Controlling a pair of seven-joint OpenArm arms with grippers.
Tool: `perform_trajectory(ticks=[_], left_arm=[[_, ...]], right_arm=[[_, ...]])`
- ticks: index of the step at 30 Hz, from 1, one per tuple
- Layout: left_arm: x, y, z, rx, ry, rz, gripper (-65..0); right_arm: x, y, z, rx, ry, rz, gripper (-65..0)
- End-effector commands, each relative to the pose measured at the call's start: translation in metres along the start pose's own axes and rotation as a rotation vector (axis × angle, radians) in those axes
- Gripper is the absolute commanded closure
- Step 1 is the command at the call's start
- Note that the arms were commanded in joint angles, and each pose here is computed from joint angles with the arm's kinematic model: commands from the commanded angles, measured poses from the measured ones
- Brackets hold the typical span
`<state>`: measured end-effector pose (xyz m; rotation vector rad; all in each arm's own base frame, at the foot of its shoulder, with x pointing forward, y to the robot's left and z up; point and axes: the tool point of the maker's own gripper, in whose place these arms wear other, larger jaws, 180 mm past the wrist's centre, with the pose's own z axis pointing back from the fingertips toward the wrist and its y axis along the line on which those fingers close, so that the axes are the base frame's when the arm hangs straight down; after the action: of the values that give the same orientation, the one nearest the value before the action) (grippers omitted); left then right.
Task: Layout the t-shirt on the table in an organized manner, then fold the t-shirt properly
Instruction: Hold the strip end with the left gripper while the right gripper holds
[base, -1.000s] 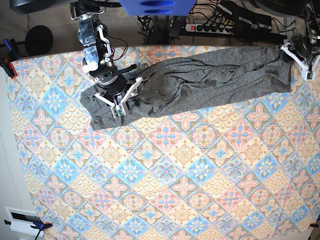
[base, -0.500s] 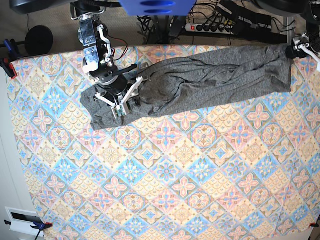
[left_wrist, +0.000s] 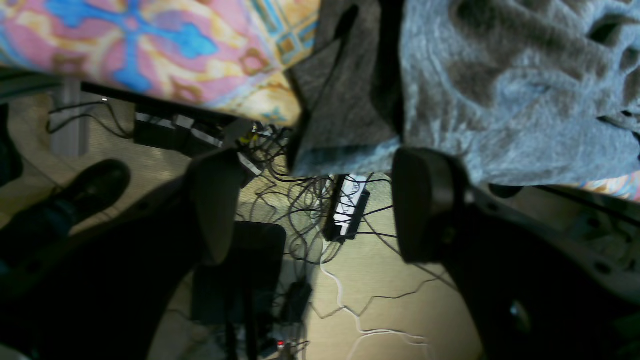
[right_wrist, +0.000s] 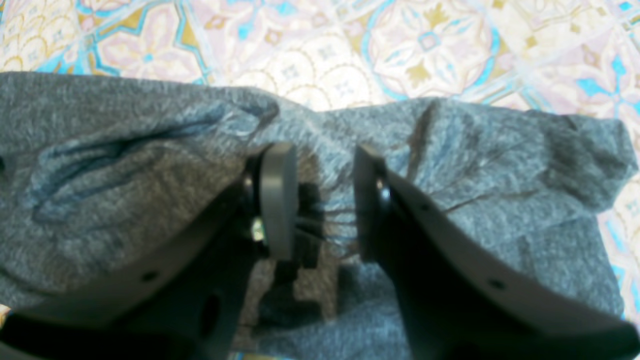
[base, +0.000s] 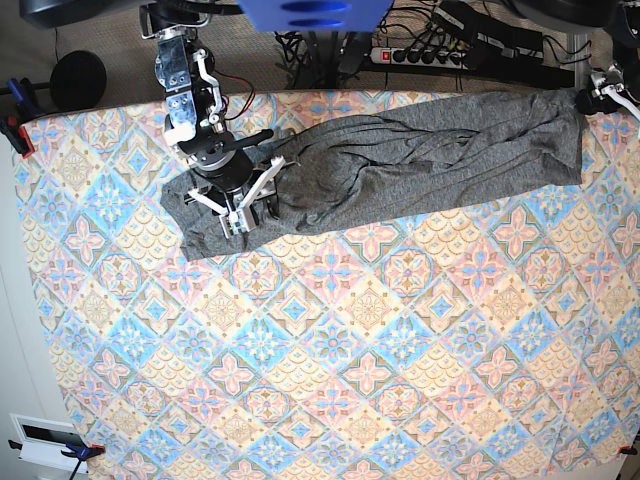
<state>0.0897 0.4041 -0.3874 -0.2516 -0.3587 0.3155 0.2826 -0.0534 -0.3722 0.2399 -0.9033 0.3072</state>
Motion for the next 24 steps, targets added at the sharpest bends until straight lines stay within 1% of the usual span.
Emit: perform_trajectory(ticks=[1, 3, 5, 10, 14, 16, 18, 20, 24], left_arm=[[0.016, -0.003, 0.009, -0.014, -0.044, -0.030, -45.6], [0.023, -0.008, 0.009, -0.042, -0.071, -0.028, -45.6], [0.038, -0.015, 0.006, -0.065, -0.111, -0.032, -45.6], [0.065, -0.028, 0.001, -0.098, -0.178, -0.048, -45.6], [0.070, -0.048, -0.016, -0.144, -0.148, -0.087, -45.6], [0.065, -0.056, -0.026, -0.154, -0.108, -0.112, -45.6], [0.056, -0.057, -0.035, -0.138, -0.060, -0.139, -45.6], [0.046, -0.057, -0.045, -0.119, -0.036, -0.142, -45.6], [0.031, -0.044, -0.052, -0.042, 0.017, -0.161, -45.6]], right_arm=[[0.015, 0.000, 0.001, 0.003, -0.051, 0.002, -18.8], [0.015, 0.000, 0.001, 0.004, -0.053, 0.003, -18.8], [0.015, -0.001, 0.001, 0.003, -0.053, 0.003, -18.8], [0.015, 0.001, 0.001, 0.006, -0.052, 0.004, -18.8], [0.015, 0.001, 0.001, 0.006, -0.052, 0.004, -18.8], [0.015, -0.001, 0.001, 0.003, -0.053, 0.003, -18.8], [0.015, -0.001, 0.001, 0.001, -0.053, 0.002, -18.8], [0.015, -0.001, 0.001, 0.001, -0.053, 0.002, -18.8], [0.015, -0.001, 0.001, 0.001, -0.053, 0.002, -18.8]])
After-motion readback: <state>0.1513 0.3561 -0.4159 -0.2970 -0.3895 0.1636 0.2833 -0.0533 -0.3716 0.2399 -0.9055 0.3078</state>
